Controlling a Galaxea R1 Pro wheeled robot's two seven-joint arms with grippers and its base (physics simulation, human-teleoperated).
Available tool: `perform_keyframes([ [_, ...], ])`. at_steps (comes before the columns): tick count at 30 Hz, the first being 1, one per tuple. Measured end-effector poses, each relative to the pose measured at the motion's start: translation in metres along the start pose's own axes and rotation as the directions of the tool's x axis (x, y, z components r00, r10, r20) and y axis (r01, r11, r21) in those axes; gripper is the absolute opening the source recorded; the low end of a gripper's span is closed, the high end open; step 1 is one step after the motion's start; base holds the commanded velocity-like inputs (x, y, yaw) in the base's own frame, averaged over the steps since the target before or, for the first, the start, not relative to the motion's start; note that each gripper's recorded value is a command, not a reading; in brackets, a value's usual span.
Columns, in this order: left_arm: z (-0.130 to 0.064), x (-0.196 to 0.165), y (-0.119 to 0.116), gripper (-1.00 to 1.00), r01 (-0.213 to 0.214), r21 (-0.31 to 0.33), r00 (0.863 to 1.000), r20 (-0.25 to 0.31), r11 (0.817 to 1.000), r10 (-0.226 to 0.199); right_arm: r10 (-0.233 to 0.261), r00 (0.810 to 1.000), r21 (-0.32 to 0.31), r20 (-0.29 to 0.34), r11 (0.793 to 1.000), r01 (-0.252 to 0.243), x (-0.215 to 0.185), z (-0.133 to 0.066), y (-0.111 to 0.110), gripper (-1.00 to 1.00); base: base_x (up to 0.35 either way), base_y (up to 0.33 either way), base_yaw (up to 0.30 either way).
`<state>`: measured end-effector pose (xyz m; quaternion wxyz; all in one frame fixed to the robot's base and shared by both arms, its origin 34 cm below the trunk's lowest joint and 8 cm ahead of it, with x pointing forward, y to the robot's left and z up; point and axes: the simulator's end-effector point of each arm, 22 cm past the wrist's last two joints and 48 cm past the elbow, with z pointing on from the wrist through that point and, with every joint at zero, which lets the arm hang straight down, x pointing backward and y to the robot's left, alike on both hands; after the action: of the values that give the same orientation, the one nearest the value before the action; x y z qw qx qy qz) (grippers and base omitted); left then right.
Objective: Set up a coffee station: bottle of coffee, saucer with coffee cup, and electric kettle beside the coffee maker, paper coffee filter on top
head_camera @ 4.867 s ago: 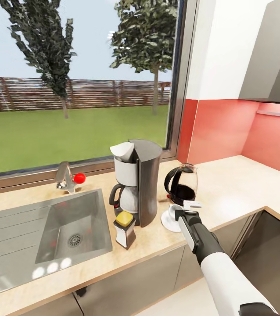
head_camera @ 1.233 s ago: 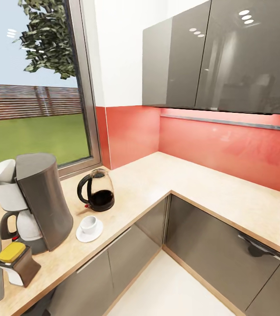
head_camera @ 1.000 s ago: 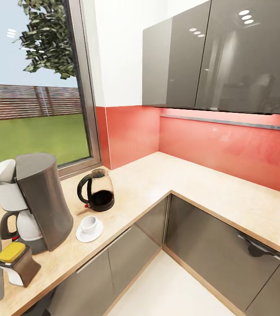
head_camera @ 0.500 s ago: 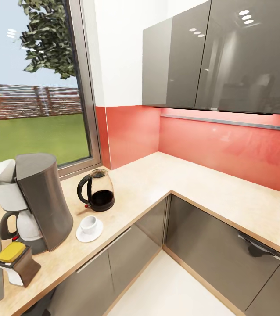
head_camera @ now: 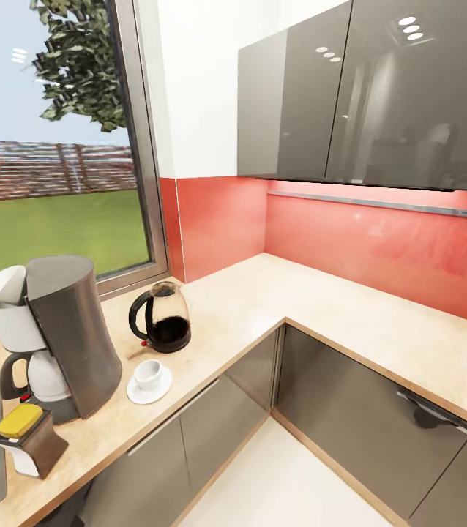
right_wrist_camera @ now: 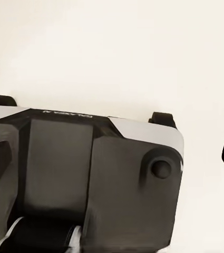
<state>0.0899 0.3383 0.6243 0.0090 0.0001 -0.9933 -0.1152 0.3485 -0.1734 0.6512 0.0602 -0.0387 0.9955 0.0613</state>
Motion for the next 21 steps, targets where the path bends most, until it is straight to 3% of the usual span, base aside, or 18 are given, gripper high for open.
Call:
perform_keyframes([
  [2, 0.0, 0.0, 0.0, 1.0, 0.002, 0.0, 1.0, -0.001, 1.0, -0.002, 0.005, 0.997, -0.012, -0.072, 1.0, -0.006, 0.043, 0.005, 0.008, 1.0, 0.0, 0.0, 0.0],
  [3, 0.0, 0.001, 0.0, 1.0, 0.002, 0.0, 1.0, -0.002, 1.0, -0.002, 0.013, 0.989, -0.019, -0.145, 1.0, -0.016, 0.093, 0.007, 0.012, 1.0, 0.0, 0.0, 0.0],
  [4, 0.0, 0.001, 0.0, 1.0, 0.002, 0.0, 1.0, -0.002, 1.0, -0.002, 0.017, 0.984, -0.019, -0.177, 1.0, -0.02, 0.116, 0.008, 0.013, 1.0, 0.0, 0.0, 0.0],
  [7, 0.0, 0.001, -0.001, 1.0, 0.001, 0.001, 1.0, -0.002, 1.0, -0.001, 0.023, 0.975, -0.014, -0.22, 1.0, -0.026, 0.15, 0.007, 0.012, 1.0, 0.0, 0.0, 0.0],
  [9, -0.001, 0.001, -0.006, 1.0, 0.0, 0.009, 1.0, -0.001, 1.0, 0.0, 0.029, 0.959, -0.018, -0.281, 0.999, -0.036, 0.199, 0.003, 0.018, 1.0, 0.0, 0.0, 0.0],
  [16, -0.001, 0.001, -0.009, 1.0, 0.002, 0.013, 1.0, -0.003, 1.0, -0.002, 0.04, 0.965, -0.014, -0.26, 0.999, -0.045, 0.199, 0.005, 0.015, 1.0, 0.0, 0.0, 0.0],
  [19, -0.001, 0.001, -0.01, 1.0, 0.003, 0.013, 1.0, -0.002, 1.0, -0.003, 0.04, 0.98, -0.012, -0.193, 0.999, -0.043, 0.181, 0.008, 0.013, 1.0, 0.0, 0.0, 0.0],
  [21, -0.001, 0.001, -0.01, 1.0, 0.003, 0.014, 1.0, -0.002, 1.0, -0.003, 0.036, 0.993, -0.012, -0.115, 0.999, -0.037, 0.161, 0.011, 0.011, 1.0, 0.0, 0.0, 0.0],
])
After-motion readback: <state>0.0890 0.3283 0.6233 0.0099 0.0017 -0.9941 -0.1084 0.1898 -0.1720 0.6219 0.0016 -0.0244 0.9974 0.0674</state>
